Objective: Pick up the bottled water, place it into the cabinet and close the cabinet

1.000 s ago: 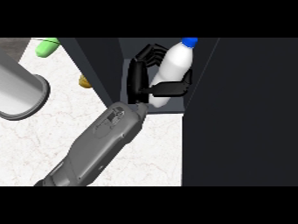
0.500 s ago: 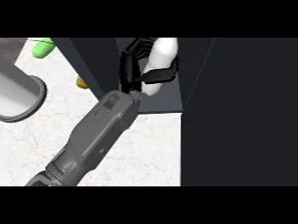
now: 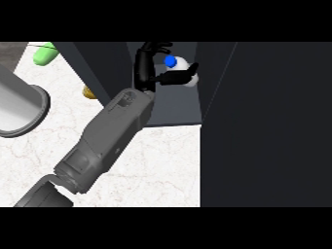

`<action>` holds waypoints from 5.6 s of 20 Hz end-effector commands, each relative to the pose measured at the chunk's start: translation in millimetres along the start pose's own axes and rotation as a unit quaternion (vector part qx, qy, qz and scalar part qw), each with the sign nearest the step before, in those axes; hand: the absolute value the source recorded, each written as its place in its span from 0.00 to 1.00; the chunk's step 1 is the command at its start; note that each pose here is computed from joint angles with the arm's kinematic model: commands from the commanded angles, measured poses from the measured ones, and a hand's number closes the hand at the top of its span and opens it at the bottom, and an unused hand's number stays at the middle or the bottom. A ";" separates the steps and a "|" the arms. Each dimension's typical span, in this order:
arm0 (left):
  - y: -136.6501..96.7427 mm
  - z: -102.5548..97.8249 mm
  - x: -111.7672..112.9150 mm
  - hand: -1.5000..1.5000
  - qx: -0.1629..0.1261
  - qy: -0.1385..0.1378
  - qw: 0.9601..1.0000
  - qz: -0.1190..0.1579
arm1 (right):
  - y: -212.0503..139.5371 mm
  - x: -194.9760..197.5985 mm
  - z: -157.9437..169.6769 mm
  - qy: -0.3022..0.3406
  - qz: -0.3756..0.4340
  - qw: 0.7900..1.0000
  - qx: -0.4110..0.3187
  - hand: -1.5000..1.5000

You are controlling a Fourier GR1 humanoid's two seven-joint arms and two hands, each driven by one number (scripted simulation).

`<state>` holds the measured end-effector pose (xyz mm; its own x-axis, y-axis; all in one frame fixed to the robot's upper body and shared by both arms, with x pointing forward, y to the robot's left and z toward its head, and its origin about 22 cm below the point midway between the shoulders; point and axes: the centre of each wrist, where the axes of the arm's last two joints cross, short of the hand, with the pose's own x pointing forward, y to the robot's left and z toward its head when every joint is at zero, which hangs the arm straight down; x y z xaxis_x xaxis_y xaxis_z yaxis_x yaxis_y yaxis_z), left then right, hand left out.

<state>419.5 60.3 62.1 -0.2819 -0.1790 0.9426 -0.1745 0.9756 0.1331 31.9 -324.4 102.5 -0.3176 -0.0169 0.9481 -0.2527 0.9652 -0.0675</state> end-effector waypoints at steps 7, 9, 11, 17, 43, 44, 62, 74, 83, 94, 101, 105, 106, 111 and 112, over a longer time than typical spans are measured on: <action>3.6 -18.8 3.8 0.00 0.001 0.007 0.999 -0.041 | 5.8 20.9 -11.0 -0.021 -0.004 1.000 0.007 0.00; 6.5 -17.3 -0.7 0.00 -0.005 0.012 1.000 -0.017 | 2.0 15.7 -11.2 -0.029 0.001 1.000 0.010 0.00; 6.2 -17.8 1.0 0.00 -0.008 0.011 1.000 -0.002 | 12.1 22.1 -12.8 -0.021 0.008 1.000 0.010 0.00; 2.0 -19.8 14.6 0.00 -0.045 -0.030 0.996 0.077 | 4.0 18.0 -4.9 -0.023 0.015 1.000 -0.002 0.00; 25.7 126.6 12.4 0.00 -0.129 -0.015 0.966 0.223 | 26.4 35.3 -22.1 -0.016 0.013 1.000 0.017 0.00; 29.1 129.0 30.3 0.00 -0.135 -0.014 0.963 0.234 | 21.0 27.6 -26.5 -0.014 0.012 1.000 0.007 0.00; 116.7 215.3 28.3 0.00 -0.099 0.001 0.967 0.235 | 58.0 40.6 -41.5 0.046 -0.043 0.972 0.225 1.00; 163.3 232.8 30.8 0.00 -0.070 -0.013 0.970 0.231 | 93.6 30.5 -63.1 0.032 -0.060 0.961 0.270 1.00; 198.1 232.9 33.2 0.00 -0.065 -0.013 0.971 0.231 | 132.3 36.3 -89.8 -0.014 -0.037 0.948 0.315 1.00; 221.1 249.8 32.1 0.00 -0.066 -0.009 0.970 0.233 | 173.2 33.6 -124.9 -0.016 -0.005 0.948 0.318 1.00; 236.5 248.5 33.4 0.00 -0.076 -0.008 0.969 0.233 | 182.7 34.5 -144.2 -0.023 0.029 0.942 0.335 1.00; 237.3 246.8 38.3 0.00 -0.077 -0.022 0.967 0.241 | 186.9 31.3 -151.9 -0.019 0.035 0.937 0.348 1.00; 238.4 249.5 32.3 0.00 -0.078 -0.009 0.968 0.238 | 187.4 32.3 -150.8 -0.027 0.031 0.936 0.350 1.00; 243.4 249.3 39.5 0.00 -0.086 -0.017 0.966 0.243 | 186.2 30.5 -155.5 -0.018 0.031 0.933 0.357 1.00; 246.5 245.9 35.3 0.00 -0.081 -0.014 0.968 0.236 | 184.2 30.9 -158.8 -0.025 0.037 0.933 0.356 1.00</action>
<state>134.6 259.0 52.1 -0.3233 0.2925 0.9000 0.1292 0.9558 -0.2642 109.6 -139.7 164.9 -0.4272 0.0948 0.8992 -0.7932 0.4380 -0.4230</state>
